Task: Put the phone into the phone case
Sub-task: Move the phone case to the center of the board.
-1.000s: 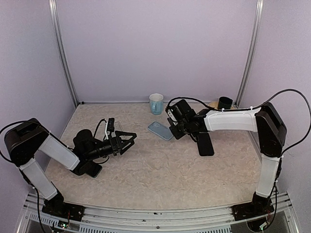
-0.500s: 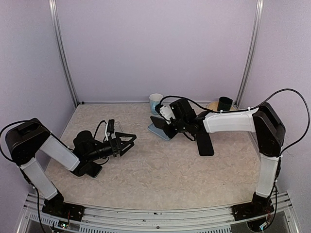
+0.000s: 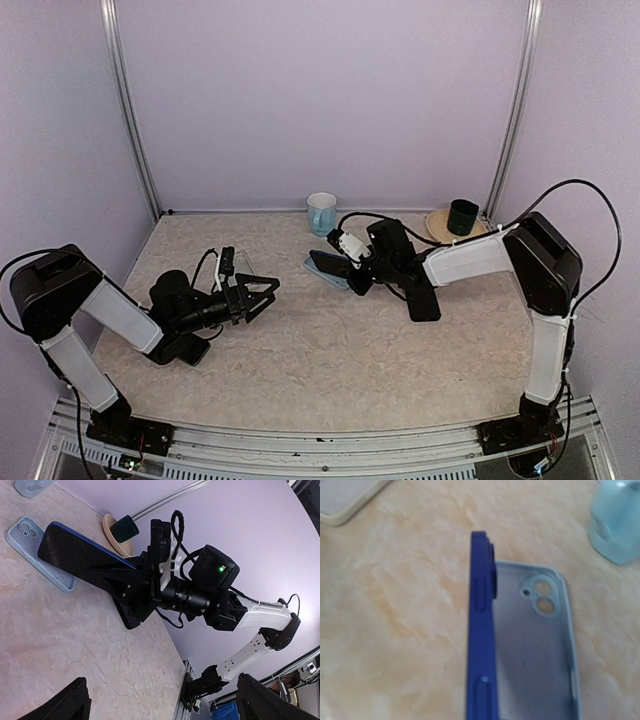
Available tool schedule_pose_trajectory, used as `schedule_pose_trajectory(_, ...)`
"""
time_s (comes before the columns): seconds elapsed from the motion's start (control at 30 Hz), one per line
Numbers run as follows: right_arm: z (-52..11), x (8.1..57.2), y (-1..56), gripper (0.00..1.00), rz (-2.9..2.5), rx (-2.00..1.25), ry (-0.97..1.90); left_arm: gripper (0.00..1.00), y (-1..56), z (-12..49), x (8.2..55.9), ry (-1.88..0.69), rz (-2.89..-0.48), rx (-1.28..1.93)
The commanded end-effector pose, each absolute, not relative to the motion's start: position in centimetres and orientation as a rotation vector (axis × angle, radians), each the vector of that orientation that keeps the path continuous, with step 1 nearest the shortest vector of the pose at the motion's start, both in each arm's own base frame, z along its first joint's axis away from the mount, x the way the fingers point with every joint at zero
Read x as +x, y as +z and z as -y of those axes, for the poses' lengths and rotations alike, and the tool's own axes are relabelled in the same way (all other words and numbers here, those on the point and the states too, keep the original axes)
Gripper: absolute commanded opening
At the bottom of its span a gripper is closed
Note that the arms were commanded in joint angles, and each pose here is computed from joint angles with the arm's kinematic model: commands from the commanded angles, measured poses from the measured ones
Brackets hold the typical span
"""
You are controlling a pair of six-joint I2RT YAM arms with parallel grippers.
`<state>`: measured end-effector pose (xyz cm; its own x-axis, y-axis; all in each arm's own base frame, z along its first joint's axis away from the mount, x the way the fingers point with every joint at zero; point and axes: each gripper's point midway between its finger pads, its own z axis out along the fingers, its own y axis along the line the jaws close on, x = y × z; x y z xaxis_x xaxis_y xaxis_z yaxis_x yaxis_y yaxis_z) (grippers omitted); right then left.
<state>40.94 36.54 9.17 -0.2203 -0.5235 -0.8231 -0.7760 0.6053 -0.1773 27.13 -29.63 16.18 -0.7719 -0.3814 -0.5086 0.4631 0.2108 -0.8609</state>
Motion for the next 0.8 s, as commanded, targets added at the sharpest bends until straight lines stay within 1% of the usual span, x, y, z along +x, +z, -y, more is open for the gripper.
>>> schedule_pose_trajectory(0.0, -38.3, 42.5, 11.8, 0.0, -1.733, -1.025, 0.387, 0.99, 16.9, 29.6, 26.8, -1.645, -1.792, 0.096)
schedule_pose_trajectory(0.37, -38.2, 44.1, 10.5, 0.0, -1.711, -0.978, 0.407, 0.99, 16.7, 29.6, 26.7, -1.641, -1.797, 0.101)
schedule_pose_trajectory(0.57, -38.5, 43.9, 11.0, 0.0, -1.686, -0.961, 0.493, 0.99, 16.6, 29.6, 26.6, -1.646, -1.797, 0.101)
schedule_pose_trajectory(0.77, -38.5, 44.6, 10.0, 0.0, -1.722, -0.94, 0.476, 0.99, 16.5, 29.6, 26.7, -1.646, -1.799, 0.099)
